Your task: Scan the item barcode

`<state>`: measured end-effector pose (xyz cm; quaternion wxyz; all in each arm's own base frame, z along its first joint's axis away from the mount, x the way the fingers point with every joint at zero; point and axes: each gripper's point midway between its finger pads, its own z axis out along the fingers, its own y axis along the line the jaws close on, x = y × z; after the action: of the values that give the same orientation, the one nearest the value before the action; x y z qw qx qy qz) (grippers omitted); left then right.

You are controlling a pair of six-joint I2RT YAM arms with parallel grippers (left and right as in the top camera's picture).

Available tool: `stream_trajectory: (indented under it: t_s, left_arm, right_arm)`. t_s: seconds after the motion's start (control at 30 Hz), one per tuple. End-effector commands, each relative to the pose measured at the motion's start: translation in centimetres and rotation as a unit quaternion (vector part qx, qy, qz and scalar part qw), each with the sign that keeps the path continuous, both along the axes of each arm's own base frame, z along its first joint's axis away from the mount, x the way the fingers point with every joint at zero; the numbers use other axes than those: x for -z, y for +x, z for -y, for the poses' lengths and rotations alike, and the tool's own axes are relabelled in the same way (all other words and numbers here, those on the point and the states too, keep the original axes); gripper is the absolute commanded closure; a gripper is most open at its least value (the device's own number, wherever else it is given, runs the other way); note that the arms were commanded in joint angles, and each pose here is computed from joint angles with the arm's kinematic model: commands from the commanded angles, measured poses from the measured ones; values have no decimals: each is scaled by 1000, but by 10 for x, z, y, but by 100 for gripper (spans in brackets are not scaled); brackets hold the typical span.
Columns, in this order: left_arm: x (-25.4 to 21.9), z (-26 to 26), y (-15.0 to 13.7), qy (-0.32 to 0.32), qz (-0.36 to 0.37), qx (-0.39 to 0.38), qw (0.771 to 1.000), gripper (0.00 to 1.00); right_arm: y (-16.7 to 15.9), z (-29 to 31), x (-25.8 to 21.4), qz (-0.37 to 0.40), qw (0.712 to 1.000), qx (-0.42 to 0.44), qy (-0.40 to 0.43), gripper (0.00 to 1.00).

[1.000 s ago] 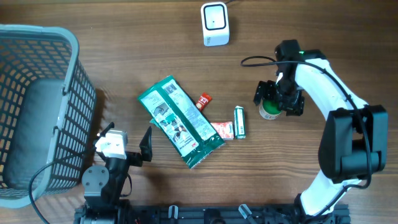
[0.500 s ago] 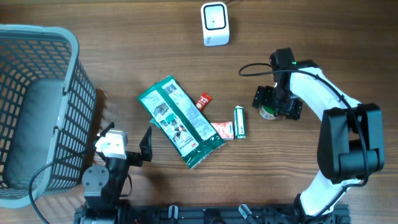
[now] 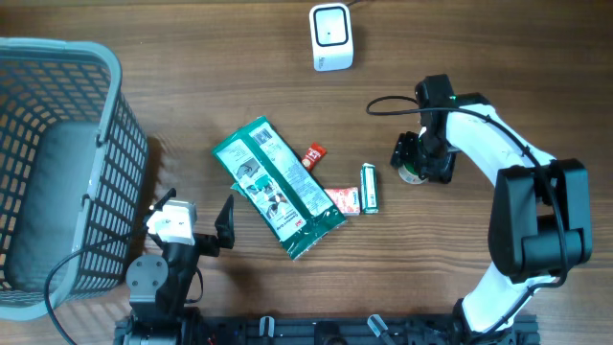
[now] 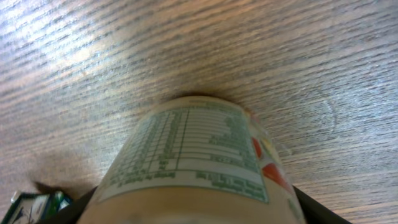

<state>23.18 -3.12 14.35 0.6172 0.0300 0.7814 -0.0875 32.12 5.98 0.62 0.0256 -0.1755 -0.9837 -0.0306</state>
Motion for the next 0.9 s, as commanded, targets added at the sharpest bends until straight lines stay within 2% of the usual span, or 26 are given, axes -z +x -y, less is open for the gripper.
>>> stream_trajectory:
  t_s: [0.0,0.17,0.3,0.4,0.67,0.87]
  left_arm:
    - [1,2,0,-6,-1,5,1000,0]
    - [1,2,0,-6,-1,4,1000,0]
    - [1,2,0,-6,-1,5,1000,0]
    - [1,2,0,-6,-1,5,1000,0]
    - [1,2,0,-6,-1,4,1000,0]
    - [1,2,0,-6,-1,5,1000,0]
  right_arm:
    - [-14,-5,3,-36,999,0,15,33]
    - [-19,-18,-19,-65,997,3,49,34]
    - [-21,-52,-42,-74,985,-35,155,36]
    - [-29,-76,-58,-84,965,-66,239,37]
    - [-61,-75,-69,-146,953,-80,254,37]
    - [-76,-110,-94,-165,918,-94,347,41]
